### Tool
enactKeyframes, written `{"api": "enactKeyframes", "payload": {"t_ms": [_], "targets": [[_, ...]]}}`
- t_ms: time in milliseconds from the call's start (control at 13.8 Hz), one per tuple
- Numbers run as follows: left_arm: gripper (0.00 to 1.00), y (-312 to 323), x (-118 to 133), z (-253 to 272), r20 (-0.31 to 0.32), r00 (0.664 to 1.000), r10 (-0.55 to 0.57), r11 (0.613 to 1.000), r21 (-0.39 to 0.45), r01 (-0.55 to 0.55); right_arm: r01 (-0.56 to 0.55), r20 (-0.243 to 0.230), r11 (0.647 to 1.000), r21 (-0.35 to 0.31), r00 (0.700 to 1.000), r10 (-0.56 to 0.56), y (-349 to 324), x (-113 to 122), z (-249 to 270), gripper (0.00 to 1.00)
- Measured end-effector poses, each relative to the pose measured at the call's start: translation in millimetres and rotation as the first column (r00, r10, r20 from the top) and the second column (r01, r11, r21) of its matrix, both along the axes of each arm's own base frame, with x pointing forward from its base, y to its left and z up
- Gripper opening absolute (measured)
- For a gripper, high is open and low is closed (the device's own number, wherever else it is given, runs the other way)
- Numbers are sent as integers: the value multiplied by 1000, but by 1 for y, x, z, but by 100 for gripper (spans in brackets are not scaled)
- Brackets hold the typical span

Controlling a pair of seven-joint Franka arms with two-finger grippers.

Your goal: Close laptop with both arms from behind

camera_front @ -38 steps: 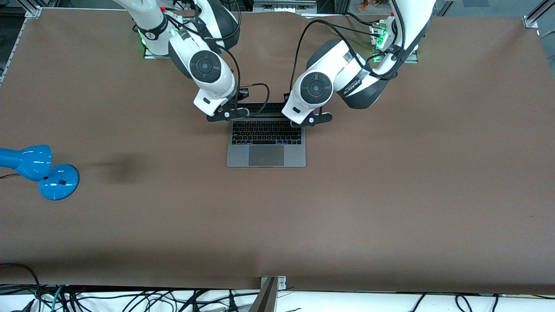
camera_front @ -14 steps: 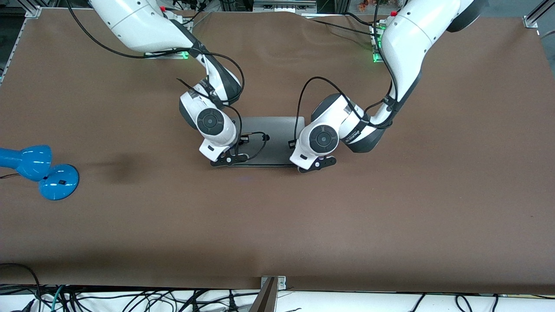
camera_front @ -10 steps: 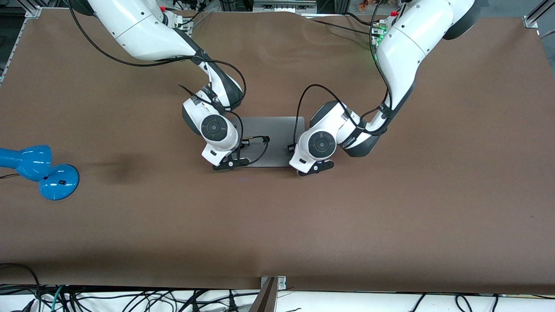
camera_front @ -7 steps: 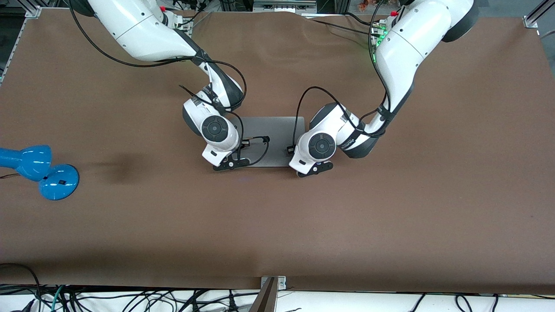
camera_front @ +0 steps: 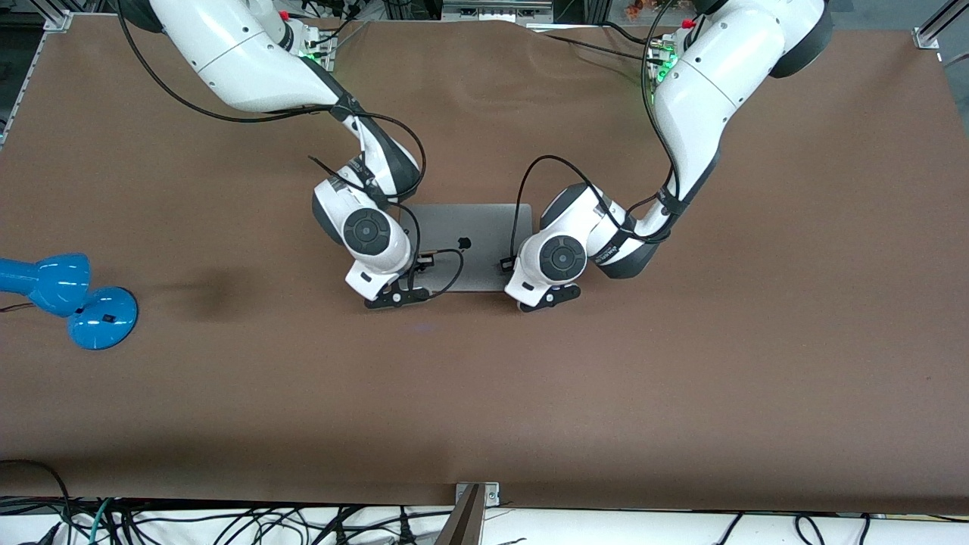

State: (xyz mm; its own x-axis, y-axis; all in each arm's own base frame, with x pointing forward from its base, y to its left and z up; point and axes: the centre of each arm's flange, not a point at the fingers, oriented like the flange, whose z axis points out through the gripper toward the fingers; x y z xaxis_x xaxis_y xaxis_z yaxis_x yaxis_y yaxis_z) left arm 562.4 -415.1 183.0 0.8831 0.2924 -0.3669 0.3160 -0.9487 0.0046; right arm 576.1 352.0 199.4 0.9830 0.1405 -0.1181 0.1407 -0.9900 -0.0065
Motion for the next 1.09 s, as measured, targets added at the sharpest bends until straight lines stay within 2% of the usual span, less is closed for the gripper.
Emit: {"api": "enactKeyframes", "payload": {"t_ms": [145,362,580,870,1087], "targets": [[1,0,1,1,2,1000,1,1000,-1,-1,19,-11,1000,-22,1000,-19,-13,11,14,69],[26,2,10,12,23,1000,11,1000,-10,-11,46,-47,996,-83,998,-50,-38,19,57,99],[57,12,20,45,28,1000,11,1000,5,-11,74,-56,993,-93,995,-79,-66,26,103,100],[97,49,26,150,42,996,-76,996,49,74,73,-119,990,-120,989,-87,-132,38,128,100],[100,81,10,238,44,990,-132,986,106,127,78,-144,986,-149,985,-100,-182,46,143,100]]}}
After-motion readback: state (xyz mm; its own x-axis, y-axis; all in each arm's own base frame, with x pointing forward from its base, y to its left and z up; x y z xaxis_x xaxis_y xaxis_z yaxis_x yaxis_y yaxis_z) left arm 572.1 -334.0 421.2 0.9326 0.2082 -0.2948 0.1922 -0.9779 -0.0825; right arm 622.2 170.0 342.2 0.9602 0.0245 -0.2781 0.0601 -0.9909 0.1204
